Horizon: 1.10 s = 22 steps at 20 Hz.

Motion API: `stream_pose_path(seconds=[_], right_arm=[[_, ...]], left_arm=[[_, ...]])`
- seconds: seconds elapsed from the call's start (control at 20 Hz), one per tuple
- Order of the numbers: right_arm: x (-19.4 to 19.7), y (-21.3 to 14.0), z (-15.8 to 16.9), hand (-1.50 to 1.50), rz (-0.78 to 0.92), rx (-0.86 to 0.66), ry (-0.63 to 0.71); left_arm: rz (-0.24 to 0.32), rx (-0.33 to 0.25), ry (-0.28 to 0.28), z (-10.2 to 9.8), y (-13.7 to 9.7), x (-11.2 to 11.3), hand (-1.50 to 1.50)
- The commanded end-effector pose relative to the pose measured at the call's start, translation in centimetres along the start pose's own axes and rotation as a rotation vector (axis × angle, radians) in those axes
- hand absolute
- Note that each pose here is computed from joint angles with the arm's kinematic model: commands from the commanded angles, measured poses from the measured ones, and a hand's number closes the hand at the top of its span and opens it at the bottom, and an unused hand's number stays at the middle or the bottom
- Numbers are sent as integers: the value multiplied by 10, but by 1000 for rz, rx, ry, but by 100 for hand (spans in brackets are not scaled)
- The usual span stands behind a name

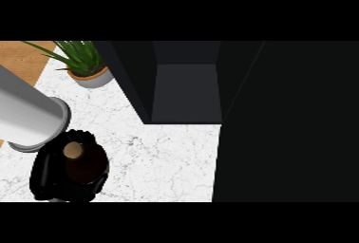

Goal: Pick up the wine, place it into the cabinet and close the cabinet

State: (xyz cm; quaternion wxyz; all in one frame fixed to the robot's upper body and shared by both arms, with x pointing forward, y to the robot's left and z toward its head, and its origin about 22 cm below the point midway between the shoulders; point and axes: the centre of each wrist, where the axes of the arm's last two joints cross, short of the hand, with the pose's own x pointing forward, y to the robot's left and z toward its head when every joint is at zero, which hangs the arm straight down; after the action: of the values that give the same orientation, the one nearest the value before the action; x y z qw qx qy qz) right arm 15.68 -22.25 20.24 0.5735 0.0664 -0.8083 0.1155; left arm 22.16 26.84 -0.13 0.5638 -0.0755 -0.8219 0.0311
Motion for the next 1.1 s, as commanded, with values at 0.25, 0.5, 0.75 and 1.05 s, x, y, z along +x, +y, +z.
stream_pose_path(seconds=[0.25,0.5,0.75,1.05], right_arm=[[11,8,25,-150,-61,41,-22],[24,7,15,-150,-63,28,-46],[17,8,16,-150,-59,44,-35],[15,-2,22,-150,-60,51,-39]], left_arm=[[-12,-66,22,-22,-63,48,150],[54,-119,38,-42,-96,55,150],[86,-127,24,-42,-147,62,150],[93,-115,55,-60,-193,68,150]])
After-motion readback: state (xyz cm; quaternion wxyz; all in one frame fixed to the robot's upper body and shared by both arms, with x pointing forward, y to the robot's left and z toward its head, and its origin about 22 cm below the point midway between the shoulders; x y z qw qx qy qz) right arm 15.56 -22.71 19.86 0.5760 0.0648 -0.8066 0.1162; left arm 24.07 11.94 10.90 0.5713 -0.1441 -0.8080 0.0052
